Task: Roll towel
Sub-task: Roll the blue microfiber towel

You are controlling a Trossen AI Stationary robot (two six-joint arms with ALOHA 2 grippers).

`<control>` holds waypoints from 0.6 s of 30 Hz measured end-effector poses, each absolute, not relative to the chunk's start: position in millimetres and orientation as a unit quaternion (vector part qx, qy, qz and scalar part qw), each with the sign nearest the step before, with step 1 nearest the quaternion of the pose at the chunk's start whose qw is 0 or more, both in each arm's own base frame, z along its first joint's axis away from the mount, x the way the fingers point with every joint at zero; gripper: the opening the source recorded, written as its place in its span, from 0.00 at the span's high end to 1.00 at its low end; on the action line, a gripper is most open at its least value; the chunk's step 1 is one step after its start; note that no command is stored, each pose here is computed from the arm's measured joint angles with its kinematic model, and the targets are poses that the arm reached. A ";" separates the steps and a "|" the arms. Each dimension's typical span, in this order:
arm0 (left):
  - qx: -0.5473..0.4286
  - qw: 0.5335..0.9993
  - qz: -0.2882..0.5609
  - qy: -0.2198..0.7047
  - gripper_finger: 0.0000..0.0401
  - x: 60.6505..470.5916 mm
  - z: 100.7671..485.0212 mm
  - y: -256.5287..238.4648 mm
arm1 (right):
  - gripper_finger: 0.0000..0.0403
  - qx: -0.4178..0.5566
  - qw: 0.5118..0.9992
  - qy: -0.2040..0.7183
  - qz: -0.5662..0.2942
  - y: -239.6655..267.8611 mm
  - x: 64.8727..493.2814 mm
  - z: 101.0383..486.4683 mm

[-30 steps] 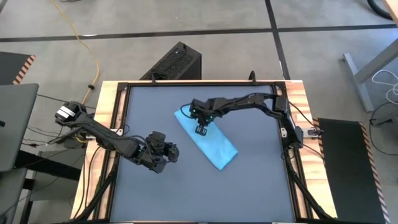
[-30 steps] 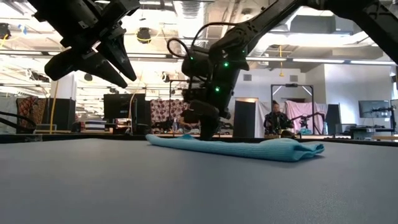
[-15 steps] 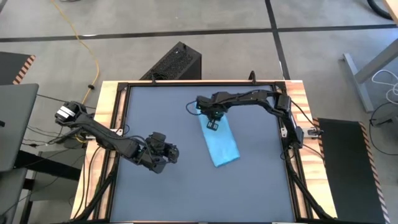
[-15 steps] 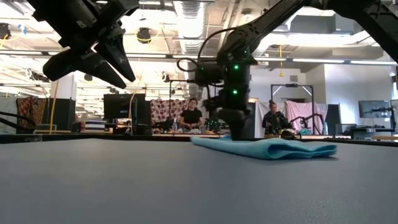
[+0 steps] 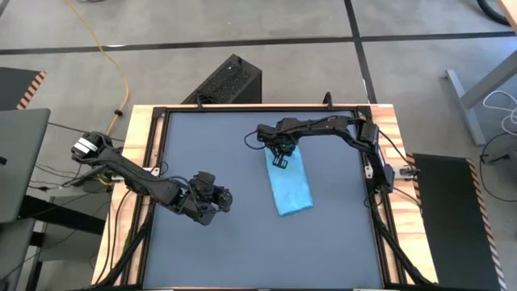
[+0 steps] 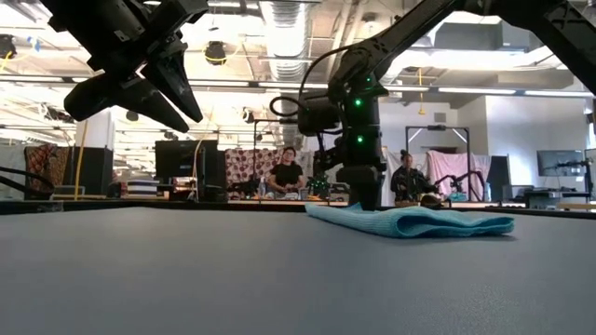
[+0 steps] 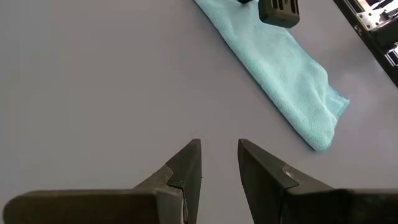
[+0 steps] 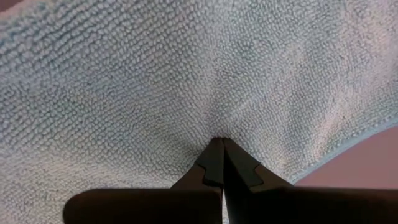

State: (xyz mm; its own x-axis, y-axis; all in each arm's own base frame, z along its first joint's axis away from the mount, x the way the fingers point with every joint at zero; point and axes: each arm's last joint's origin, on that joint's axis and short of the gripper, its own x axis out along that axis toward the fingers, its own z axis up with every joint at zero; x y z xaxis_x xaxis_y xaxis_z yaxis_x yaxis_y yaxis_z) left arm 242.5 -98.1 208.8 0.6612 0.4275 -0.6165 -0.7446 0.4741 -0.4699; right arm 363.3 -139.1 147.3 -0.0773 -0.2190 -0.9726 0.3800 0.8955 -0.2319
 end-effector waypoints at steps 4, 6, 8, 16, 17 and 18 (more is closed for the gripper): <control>-0.372 0.832 0.353 0.212 0.77 242.4 208.7 -98.1 | 0.93 0.073 0.701 0.668 -0.238 -142.3 362.2 163.0; -0.368 0.834 0.352 0.213 0.77 242.4 208.8 -98.0 | 0.90 0.073 0.717 0.645 -0.252 -145.1 360.9 176.5; -0.362 0.836 0.352 0.215 0.77 242.4 208.9 -97.9 | 0.85 0.081 0.729 0.627 -0.264 -148.0 356.8 191.9; -0.336 0.846 0.362 0.202 0.77 242.1 209.7 -96.6 | 0.59 0.112 0.714 0.636 -0.271 -148.7 333.5 221.5; -0.333 0.847 0.361 0.203 0.77 242.1 209.7 -96.6 | 0.55 0.114 0.707 0.644 -0.270 -146.8 329.0 225.5; -0.330 0.848 0.361 0.204 0.77 242.0 209.7 -96.5 | 0.51 0.118 0.695 0.655 -0.270 -144.7 323.8 228.6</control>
